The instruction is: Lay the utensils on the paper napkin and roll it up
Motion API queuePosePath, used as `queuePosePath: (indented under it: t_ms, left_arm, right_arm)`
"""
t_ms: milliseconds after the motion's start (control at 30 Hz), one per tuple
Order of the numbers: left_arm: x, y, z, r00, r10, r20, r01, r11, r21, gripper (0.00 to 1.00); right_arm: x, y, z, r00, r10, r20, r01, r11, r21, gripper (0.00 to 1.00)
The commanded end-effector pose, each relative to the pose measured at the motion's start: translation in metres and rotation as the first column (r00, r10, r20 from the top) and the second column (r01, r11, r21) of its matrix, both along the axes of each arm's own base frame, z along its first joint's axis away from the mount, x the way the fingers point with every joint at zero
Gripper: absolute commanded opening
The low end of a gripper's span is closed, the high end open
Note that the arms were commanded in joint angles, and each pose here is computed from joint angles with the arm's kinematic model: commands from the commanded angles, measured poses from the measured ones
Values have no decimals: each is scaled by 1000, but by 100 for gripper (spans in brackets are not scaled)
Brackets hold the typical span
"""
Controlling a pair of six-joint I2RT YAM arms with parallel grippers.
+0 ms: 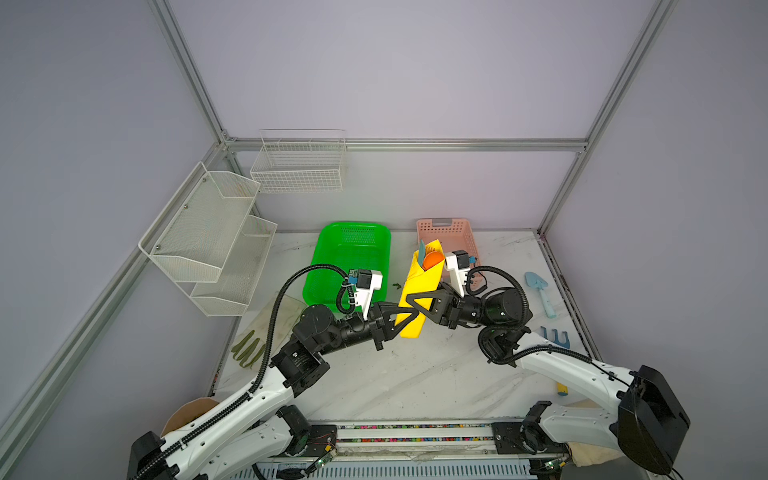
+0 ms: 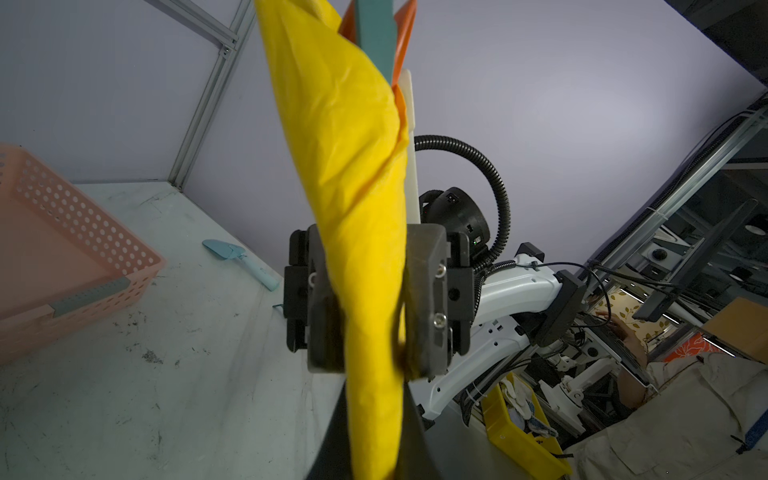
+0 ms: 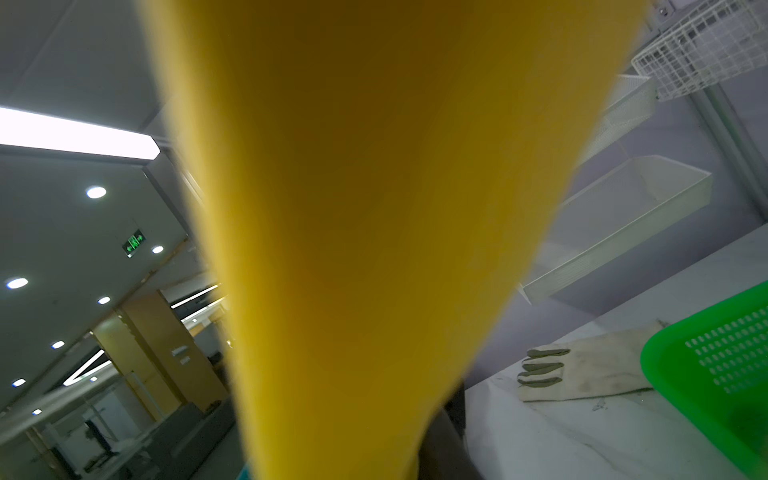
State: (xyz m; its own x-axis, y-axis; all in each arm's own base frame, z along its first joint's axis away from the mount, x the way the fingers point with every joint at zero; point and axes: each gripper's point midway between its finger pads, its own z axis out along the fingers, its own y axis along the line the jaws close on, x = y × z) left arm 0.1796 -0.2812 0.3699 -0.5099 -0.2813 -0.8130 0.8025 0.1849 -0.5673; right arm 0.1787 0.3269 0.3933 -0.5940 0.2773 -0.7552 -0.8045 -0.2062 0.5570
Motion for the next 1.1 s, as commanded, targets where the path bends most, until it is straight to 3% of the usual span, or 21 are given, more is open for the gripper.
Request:
queuePosePath:
  t_ms: [0,267,433,500,633,800,867,1000,1067]
  left_arm:
    - [-1,4,-8,1000,0,2,0,1000,-1,0]
    - [-1,7,-6,1000,7,2,-7,1000,-2,0]
    - [3,7,-8,1000,27,-7,-27,1000,7,2]
    - [5,9,-9,999,45,-9,-44,999,14,13]
    - [7,13,-9,998,68,-11,-67,998,16,46]
    - [6,16,-8,997,73,-10,-73,996,42,62]
    - [6,21,-8,995,97,-3,-97,993,61,87]
    - [15,46,-10,970,244,15,-244,962,123,93]
    - [31,77,-15,906,424,7,-418,890,180,93]
  right_arm:
    - [-6,0,9,999,22,31,-23,999,24,16]
    - [-3,-3,6,1000,-6,19,5,1000,18,0]
    - [7,0,2,998,-58,2,58,998,-32,0]
    - [9,0,2,997,-75,-7,74,996,-40,0]
    - [17,3,-2,994,-103,-36,100,993,-66,0]
    - [22,1,-2,990,-128,-57,124,990,-63,0]
    - [23,0,-1,988,-138,-64,134,989,-66,0]
    - [32,-2,-3,978,-199,-66,190,975,-112,0]
    - [43,-1,-6,966,-248,-65,236,959,-158,0]
